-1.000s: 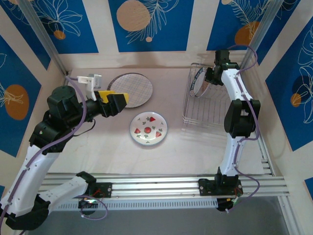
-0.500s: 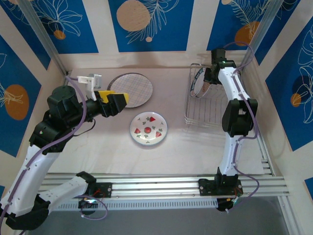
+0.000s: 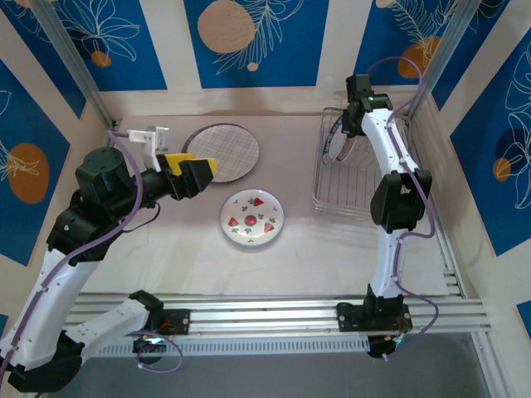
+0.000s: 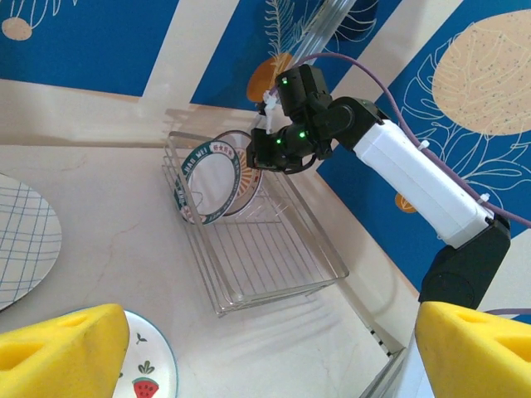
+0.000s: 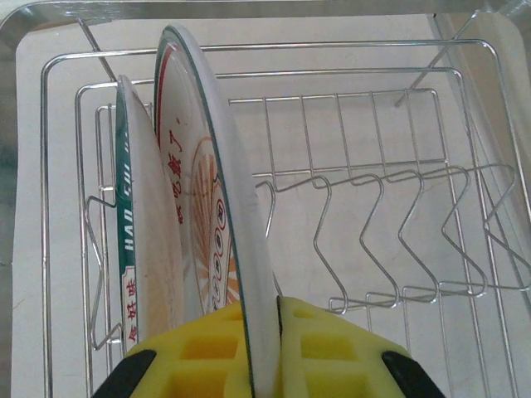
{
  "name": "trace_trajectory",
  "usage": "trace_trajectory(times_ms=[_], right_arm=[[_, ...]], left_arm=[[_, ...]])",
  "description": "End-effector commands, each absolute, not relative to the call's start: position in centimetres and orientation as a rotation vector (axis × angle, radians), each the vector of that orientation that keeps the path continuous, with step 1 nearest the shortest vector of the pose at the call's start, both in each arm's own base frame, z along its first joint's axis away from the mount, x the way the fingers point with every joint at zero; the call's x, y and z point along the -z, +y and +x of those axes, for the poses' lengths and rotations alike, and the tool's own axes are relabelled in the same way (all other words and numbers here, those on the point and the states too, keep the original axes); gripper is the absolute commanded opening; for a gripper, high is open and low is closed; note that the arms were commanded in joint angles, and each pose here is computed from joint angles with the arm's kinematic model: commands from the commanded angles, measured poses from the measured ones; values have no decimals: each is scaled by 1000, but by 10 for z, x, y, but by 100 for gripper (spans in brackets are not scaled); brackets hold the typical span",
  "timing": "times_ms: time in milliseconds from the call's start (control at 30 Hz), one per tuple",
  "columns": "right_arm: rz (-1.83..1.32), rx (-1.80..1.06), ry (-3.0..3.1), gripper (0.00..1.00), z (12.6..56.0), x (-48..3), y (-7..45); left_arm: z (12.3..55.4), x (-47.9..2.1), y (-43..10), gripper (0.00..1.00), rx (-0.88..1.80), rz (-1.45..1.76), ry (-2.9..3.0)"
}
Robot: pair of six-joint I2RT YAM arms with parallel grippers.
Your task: Unload the plates from the dish rack
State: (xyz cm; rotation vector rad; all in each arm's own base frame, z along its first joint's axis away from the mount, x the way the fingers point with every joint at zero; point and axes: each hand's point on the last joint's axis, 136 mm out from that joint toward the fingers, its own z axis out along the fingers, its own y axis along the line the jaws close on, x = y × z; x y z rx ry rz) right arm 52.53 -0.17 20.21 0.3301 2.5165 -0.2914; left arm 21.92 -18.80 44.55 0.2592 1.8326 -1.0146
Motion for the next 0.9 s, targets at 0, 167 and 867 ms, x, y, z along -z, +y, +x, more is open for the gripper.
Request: trace_trajectory(times_ms=[0, 167, 867], right_arm=[[362, 334, 2442, 0, 517, -239, -8], [355, 361, 2415, 0, 509, -255, -11], [424, 369, 2262, 0, 433, -352, -34]], left_arm=[[213, -468, -191, 89, 1059, 282, 1758], [214, -472, -192, 90, 1069, 287, 1747], [223, -476, -216, 91, 1212, 301, 1735]])
